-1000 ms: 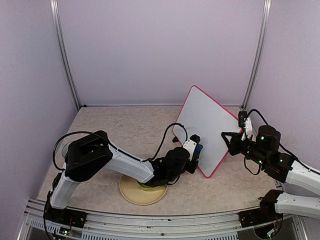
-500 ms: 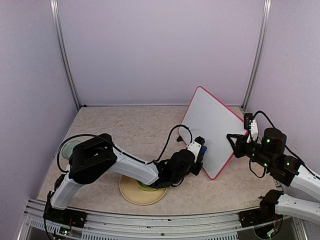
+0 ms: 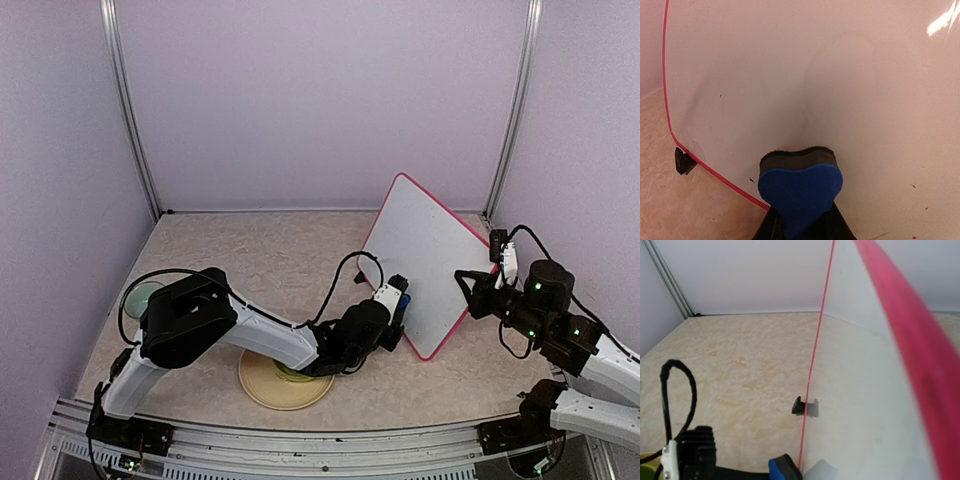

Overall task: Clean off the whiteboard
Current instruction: Erase the center of the whiteboard.

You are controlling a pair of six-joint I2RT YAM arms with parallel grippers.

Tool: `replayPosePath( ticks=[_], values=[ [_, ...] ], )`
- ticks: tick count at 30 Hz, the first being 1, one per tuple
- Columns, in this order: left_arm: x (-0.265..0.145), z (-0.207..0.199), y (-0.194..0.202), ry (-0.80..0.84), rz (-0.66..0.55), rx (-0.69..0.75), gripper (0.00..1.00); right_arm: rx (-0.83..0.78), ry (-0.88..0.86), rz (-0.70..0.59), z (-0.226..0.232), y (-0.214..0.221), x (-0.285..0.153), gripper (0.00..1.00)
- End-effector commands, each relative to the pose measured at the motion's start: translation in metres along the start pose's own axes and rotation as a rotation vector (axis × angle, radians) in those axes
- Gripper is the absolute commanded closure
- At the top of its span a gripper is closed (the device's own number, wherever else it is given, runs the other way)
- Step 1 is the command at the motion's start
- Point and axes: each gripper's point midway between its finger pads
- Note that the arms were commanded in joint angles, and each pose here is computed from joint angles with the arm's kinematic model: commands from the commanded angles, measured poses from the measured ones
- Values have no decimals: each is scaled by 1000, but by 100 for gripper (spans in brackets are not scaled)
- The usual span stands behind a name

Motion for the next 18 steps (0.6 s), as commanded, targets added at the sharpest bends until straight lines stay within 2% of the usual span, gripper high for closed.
replayPosePath(
  ticks=[1, 6, 18],
  values=[
    [4, -2, 41, 16, 83, 68, 100, 46, -106, -84, 19, -22, -7, 100],
    [1, -11, 48, 37, 84, 79, 100, 48, -105, -83, 18, -20, -5, 100],
    [-26, -51, 46, 201, 61, 65, 100, 52, -114, -82, 20, -21, 2, 100]
  ],
)
Point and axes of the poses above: each gripper's point midway between its finger pads, its own x axis out along the fingers, its own z axis along the line the jaws close on, y = z × x, and after that the axes turned 9 degrees about -x, right-handed
